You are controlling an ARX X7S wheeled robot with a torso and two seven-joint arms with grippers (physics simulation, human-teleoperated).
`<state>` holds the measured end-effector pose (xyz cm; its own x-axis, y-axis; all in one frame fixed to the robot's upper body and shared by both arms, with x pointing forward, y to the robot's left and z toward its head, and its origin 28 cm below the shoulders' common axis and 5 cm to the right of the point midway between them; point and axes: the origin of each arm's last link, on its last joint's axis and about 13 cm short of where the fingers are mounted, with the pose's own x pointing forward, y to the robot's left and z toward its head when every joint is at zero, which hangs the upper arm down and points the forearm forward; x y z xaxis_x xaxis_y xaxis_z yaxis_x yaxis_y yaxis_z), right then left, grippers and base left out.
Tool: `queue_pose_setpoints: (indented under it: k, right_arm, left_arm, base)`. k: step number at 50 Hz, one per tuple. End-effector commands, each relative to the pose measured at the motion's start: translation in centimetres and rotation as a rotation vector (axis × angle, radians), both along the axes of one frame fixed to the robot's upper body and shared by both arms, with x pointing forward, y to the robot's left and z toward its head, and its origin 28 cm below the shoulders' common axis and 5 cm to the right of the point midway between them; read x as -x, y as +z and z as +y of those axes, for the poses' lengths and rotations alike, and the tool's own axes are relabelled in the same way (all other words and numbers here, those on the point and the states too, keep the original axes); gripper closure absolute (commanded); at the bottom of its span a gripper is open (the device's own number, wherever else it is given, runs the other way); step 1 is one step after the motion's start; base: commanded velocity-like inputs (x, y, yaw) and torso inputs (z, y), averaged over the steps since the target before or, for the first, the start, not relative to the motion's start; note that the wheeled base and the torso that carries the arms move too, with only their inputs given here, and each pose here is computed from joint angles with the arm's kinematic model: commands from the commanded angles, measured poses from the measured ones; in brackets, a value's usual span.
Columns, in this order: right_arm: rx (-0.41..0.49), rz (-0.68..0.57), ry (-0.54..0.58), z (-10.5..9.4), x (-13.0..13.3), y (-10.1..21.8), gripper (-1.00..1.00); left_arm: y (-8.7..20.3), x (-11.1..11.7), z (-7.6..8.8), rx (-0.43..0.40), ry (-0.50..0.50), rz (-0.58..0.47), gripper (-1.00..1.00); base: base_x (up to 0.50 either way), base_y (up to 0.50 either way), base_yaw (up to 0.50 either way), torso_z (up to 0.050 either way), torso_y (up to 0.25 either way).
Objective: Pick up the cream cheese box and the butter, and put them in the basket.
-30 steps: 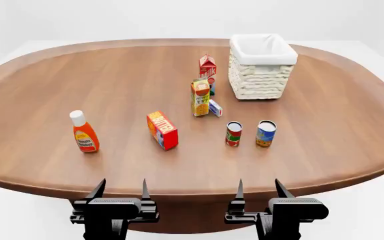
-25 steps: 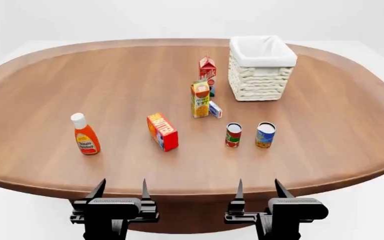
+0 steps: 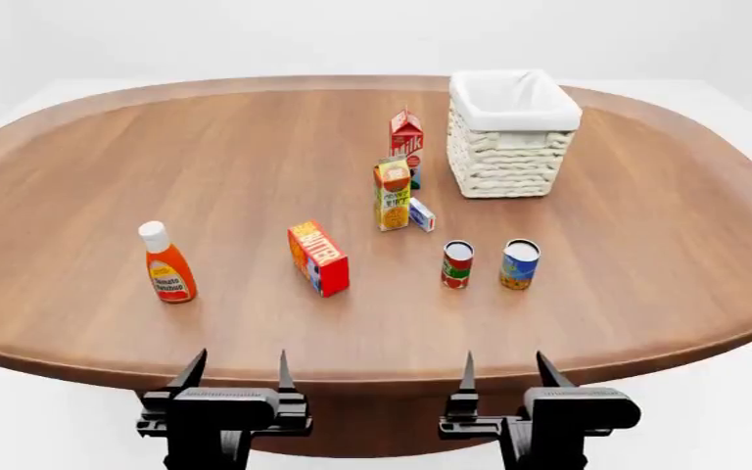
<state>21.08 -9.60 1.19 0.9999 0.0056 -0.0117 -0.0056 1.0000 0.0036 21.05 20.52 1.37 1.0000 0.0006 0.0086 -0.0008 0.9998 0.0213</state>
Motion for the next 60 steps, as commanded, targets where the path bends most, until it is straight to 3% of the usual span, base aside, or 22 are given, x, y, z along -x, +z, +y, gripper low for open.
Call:
queue_pose_setpoints:
  k: [1,11,14,22,28,33,44,60]
  right_arm:
    - [0.002,0.007,0.002,0.1,0.0,-0.1,-1.00]
    - [0.002,0.007,-0.001,0.1,0.0,0.1,-1.00]
    - [-0.019,-0.041,-0.038,-0.6,-0.5,1.3,-1.00]
    - [-0.112,-0.442,-0.232,-4.4,-1.1,9.1,-1.00]
    - [-0.106,-0.719,-0.319,-6.4,0.5,13.7,-1.00]
    - [-0.063,-0.896,-0.351,-6.9,1.9,16.1,-1.00]
    - [-0.037,-1.009,-0.381,-7.4,3.2,17.9,-1.00]
    - [-0.002,-1.068,-0.311,-6.7,4.0,18.4,-1.00]
  left_arm:
    - [-0.1,-0.1,0.0,0.005,0.006,0.003,-1.00]
    - [0.5,-0.2,0.4,0.007,0.017,-0.012,-1.00]
    - [1.8,-0.2,1.0,-0.016,0.062,-0.077,-1.00]
    - [8.4,1.4,4.0,-0.094,0.289,-0.394,-1.00]
    - [12.8,3.7,6.3,-0.126,0.470,-0.605,-1.00]
    - [14.8,5.6,7.0,-0.154,0.549,-0.723,-1.00]
    - [15.5,6.9,7.8,-0.152,0.626,-0.811,-1.00]
    - [15.7,7.2,8.3,-0.149,0.662,-0.812,-1.00]
  base:
    - [0.00,0.00,0.00,0.000,0.000]
    - [0.00,0.00,0.00,0.000,0.000]
    - [0.00,0.00,0.00,0.000,0.000]
    - [0.00,0.00,0.00,0.000,0.000]
    - [0.00,0.00,0.00,0.000,0.000]
    - [0.00,0.00,0.00,0.000,0.000]
    - [0.00,0.00,0.00,0.000,0.000]
    - [0.35,0.00,0.00,0.000,0.000]
